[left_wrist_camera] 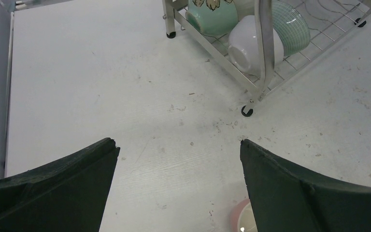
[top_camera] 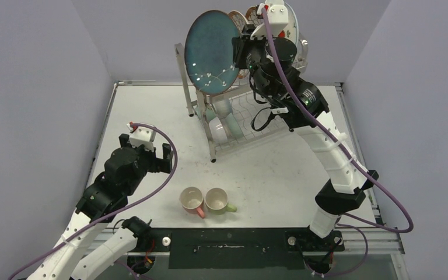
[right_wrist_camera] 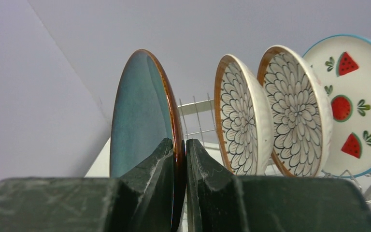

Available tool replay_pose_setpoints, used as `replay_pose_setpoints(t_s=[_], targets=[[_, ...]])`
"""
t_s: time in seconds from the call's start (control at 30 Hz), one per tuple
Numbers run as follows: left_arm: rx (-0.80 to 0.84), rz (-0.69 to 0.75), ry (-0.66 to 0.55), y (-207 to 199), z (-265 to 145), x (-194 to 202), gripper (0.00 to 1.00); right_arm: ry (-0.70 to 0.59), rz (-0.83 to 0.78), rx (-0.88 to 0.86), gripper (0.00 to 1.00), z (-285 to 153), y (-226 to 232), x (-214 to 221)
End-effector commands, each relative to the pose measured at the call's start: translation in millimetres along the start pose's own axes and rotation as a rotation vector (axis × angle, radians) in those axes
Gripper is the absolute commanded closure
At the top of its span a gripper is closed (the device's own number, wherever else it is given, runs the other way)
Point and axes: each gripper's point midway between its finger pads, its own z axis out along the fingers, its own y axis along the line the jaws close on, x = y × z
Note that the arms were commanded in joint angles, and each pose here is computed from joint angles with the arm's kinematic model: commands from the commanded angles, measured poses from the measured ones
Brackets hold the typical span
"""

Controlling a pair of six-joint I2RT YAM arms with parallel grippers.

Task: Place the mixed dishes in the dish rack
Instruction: Insert the plate into the dish rack.

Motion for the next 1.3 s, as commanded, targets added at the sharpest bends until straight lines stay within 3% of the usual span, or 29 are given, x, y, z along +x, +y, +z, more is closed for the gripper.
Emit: replay_pose_setpoints(t_s=[0.0,0.47,0.97,1.27], targets=[[0.019,-0.024,-0.065,-3,-1,-16,0.03,-0.352,0.148,0.146,1.00,-25,-27,-107],[0.021,-0.026,-0.062,-3,-1,-15,0.03,-0.379,0.148,0.221,1.00,-14,-36,-103],[0.022,-0.023,-0.050,-4,1,-12,0.03,-0.370,-0.052,0.255,1.00,26,-24,-75],[0.022,-0.023,-0.046,-4,3,-12,0.03,-0.377,-0.177,0.164,1.00,33,1,-64]])
